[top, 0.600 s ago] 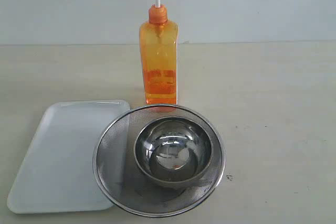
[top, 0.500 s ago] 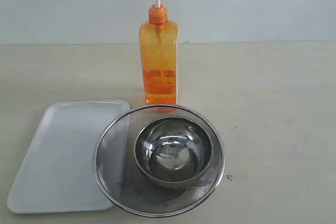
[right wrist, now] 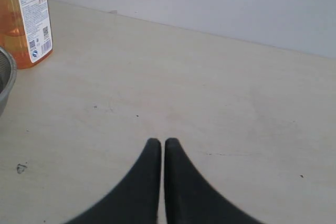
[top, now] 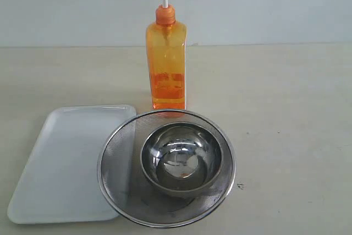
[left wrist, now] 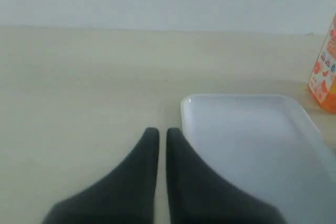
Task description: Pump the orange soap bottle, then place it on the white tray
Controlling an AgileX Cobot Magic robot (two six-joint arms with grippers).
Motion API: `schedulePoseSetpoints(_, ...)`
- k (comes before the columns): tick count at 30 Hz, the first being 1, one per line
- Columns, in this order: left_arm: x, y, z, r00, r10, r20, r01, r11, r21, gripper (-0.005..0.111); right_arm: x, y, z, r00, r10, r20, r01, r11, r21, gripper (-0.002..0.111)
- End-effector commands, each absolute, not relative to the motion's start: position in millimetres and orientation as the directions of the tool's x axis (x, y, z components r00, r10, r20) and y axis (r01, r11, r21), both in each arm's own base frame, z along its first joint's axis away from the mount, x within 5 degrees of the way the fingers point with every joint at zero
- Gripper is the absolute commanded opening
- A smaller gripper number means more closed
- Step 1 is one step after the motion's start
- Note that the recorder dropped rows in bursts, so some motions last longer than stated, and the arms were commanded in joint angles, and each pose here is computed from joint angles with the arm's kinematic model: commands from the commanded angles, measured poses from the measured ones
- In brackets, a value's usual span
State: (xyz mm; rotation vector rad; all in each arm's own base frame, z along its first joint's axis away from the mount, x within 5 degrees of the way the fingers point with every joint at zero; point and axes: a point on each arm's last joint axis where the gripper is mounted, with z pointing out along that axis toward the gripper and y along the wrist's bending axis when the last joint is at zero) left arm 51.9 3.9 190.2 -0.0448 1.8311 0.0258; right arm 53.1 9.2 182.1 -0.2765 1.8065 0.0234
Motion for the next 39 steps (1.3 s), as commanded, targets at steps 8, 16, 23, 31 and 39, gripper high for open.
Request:
schedulePoseSetpoints(8, 16, -5, 317, 0.133, -0.252, -0.959, 0.088, 0.966, -0.242, 0.005, 53, 9, 183, -0.212, -0.179, -0.961, -0.196, 0.971, -0.137, 0.0)
schedulePoseSetpoints(16, 10, -3, 336, 0.31, -0.306, -0.9, 0.136, 0.951, -0.277, 0.005, 53, 9, 183, -0.212, -0.179, -0.961, -0.196, 0.971, -0.137, 0.0)
schedulePoseSetpoints(23, 7, -3, 344, 0.368, -0.426, -0.827, 0.205, 0.904, -0.374, 0.005, 53, 9, 183, -0.212, -0.179, -0.961, -0.196, 0.971, -0.137, 0.0)
schedulePoseSetpoints(31, 7, -3, 344, 0.356, -0.466, -0.81, 0.225, 0.884, -0.41, 0.005, 53, 9, 183, -0.213, -0.173, -0.962, -0.196, 0.972, -0.131, 0.0)
schedulePoseSetpoints(39, 62, -3, 423, 0.311, -0.339, -0.888, 0.145, 0.94, -0.308, 0.005, 53, 9, 183, -0.213, -0.173, -0.962, -0.196, 0.972, -0.131, 0.0)
